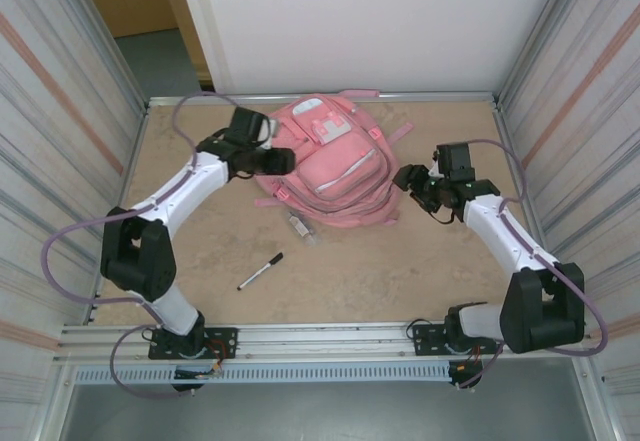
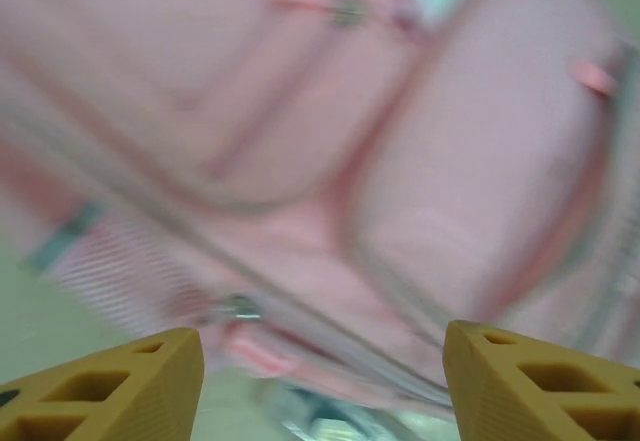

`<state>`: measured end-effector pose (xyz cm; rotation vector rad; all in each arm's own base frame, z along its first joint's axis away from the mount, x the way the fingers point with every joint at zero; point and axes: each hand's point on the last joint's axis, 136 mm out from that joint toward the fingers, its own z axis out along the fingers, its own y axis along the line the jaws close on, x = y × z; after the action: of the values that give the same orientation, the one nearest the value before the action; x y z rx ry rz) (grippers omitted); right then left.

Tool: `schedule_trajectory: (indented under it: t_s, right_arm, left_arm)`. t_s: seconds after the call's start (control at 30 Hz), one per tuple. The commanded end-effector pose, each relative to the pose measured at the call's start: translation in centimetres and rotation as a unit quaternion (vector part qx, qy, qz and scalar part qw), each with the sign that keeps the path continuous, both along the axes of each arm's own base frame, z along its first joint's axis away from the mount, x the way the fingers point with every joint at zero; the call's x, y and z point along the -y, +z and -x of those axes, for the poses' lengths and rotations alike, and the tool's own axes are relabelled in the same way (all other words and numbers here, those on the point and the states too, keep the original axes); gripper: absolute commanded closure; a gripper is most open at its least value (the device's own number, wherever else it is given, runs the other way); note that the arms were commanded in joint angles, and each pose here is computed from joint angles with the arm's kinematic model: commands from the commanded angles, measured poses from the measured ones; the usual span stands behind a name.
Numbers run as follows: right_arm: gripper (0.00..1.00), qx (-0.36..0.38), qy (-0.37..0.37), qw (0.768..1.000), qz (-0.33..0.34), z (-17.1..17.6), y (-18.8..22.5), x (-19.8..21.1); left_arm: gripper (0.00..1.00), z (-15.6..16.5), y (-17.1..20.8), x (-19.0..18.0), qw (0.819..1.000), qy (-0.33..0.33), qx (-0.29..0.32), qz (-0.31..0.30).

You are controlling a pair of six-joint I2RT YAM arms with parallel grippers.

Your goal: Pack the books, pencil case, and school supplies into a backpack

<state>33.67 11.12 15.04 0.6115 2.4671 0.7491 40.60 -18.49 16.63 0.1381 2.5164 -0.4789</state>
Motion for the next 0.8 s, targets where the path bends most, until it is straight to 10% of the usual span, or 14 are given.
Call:
schedule_trajectory:
  t_s: [0.0, 0.3, 0.57, 0.63, 0.77]
  right_arm:
    - [0.40, 0.009, 0.070, 0.994, 0.085, 1.0, 0.4, -0.8]
    - [0.40, 0.054, 0.208, 0.972, 0.098, 0.7, 0.7, -9.9]
    - [0.39, 0.037, 0.188, 0.977, 0.099, -1.6, -3.4, -11.6]
    - [0.40, 0.033, 0.185, 0.976, 0.110, -2.6, -4.1, -11.7]
    - [0.41, 0.025, 0.178, 0.977, 0.117, -4.5, -5.5, -11.1]
  left_arm:
    - [0.36, -0.9, -1.7, -2.1, 0.997, 0.063, -0.028, 0.037]
    - [0.32, -3.2, -4.3, 0.2, 0.996, 0.032, -0.034, 0.078]
    - [0.37, -4.2, -9.4, -1.1, 0.994, 0.085, -0.056, 0.049]
    - [0.47, -4.6, -9.9, -1.0, 0.993, 0.089, -0.055, 0.051]
    - [1.00, -4.6, -8.8, -1.4, 0.993, 0.091, -0.055, 0.041]
